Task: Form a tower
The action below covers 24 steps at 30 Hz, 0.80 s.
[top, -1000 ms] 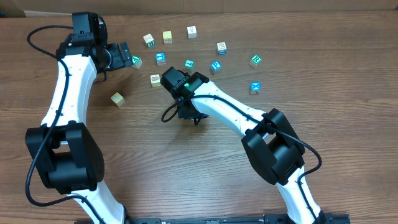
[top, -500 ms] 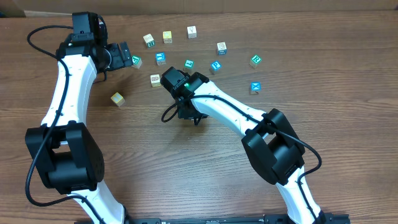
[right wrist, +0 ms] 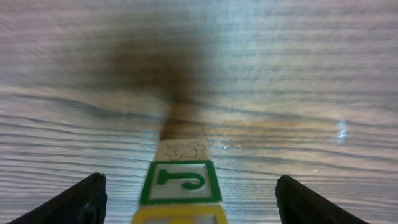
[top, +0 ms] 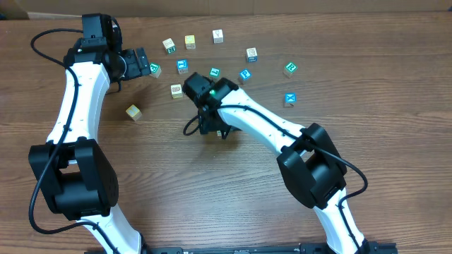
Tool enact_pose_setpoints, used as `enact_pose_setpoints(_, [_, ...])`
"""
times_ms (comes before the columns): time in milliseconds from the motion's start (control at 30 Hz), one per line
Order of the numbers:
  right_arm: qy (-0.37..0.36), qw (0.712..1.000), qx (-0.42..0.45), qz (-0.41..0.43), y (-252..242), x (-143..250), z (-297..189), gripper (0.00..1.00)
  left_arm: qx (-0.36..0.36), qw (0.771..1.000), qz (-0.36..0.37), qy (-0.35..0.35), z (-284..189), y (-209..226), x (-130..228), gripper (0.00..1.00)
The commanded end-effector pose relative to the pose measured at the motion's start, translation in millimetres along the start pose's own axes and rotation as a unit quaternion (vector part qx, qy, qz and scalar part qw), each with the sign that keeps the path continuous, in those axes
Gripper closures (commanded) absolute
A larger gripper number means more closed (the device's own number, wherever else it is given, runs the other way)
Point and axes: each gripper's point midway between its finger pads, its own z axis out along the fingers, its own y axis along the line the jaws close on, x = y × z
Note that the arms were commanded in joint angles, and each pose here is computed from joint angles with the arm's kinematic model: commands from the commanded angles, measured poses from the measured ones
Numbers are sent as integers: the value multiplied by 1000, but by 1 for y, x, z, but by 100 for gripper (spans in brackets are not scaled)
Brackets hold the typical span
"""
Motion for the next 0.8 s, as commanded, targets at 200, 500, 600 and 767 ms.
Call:
enact_pose_setpoints(200, [-96, 994, -48, 12, -23, -67, -108, 15, 5, 1000, -1, -15, -12, -5, -6, 0])
enact_pose_setpoints(500, [-78, 992, -43, 89, -111, -87, -136, 0, 5, 1000, -1, -15, -12, -5, -6, 1])
enact_pose_setpoints(600, [-28, 994, -47, 96, -136, -75, -130, 69, 5, 1000, -1, -15, -12, -5, -6, 0])
enact_pose_setpoints(767, [26, 995, -26, 89, -163, -53, -128, 96, 5, 1000, -1, -15, -12, -5, -6, 0])
